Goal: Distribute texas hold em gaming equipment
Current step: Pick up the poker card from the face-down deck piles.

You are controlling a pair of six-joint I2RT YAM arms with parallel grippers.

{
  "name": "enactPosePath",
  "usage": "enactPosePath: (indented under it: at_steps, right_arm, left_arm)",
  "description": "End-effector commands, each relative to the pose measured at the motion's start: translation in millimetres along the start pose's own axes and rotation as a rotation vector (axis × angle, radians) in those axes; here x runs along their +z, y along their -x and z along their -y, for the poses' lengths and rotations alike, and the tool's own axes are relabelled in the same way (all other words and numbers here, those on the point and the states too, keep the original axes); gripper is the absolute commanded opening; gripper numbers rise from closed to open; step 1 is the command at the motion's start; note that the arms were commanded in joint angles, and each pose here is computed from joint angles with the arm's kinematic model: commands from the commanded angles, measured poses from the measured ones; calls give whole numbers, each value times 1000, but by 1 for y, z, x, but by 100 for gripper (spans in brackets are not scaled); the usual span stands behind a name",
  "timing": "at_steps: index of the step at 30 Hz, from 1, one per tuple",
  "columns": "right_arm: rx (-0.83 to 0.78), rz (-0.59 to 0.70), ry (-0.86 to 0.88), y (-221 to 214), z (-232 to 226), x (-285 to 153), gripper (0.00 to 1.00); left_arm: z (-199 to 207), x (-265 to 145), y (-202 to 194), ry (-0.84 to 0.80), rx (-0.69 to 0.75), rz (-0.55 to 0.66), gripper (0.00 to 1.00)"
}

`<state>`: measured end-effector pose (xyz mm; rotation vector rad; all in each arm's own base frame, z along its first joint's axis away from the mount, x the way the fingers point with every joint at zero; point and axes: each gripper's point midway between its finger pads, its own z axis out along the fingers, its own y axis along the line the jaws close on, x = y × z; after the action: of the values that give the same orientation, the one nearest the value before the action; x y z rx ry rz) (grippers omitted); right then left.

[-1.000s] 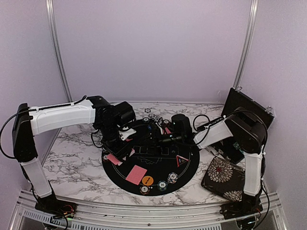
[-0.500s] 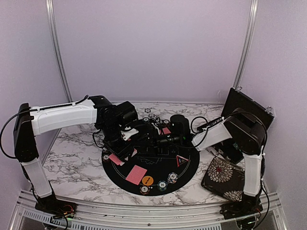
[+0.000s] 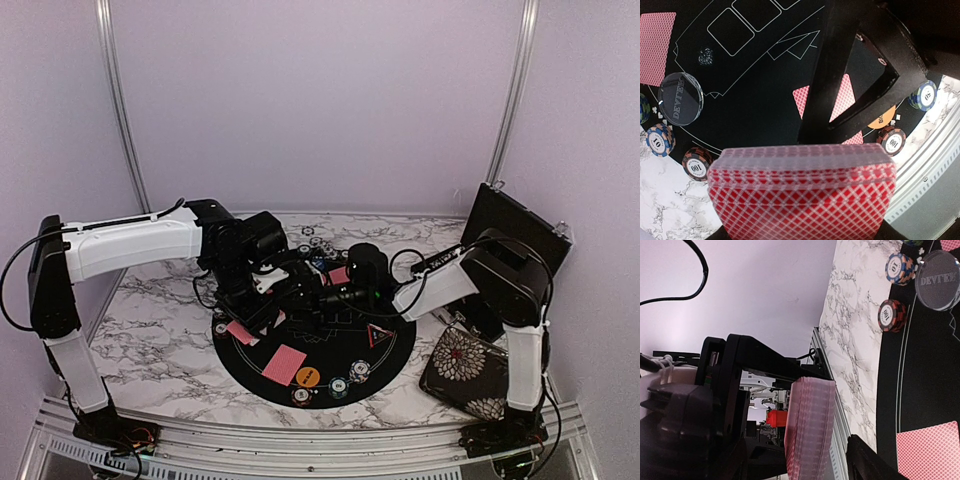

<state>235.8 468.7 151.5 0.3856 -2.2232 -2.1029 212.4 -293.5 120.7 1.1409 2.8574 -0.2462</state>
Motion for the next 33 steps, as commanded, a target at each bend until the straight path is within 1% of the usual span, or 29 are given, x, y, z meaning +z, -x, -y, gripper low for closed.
enactPosePath:
  at_steps: [1, 7, 13, 27, 33]
  right_arm:
    - [-26, -20, 42, -2, -9, 11, 65]
    - [-15, -25, 36, -5, -3, 16, 62]
    - [-19, -8, -1, -1, 5, 19, 59]
    - [-42, -1, -91, 4, 22, 26, 55]
    - [-39, 14, -135, 5, 31, 24, 52]
  left_arm:
    - [5, -10, 6, -8, 20, 23, 45]
    - [5, -11, 5, -6, 21, 25, 45]
    - [5, -11, 5, -8, 21, 23, 45]
    - [4, -10, 4, -3, 25, 21, 45]
    - [3, -11, 4, 1, 25, 25, 45]
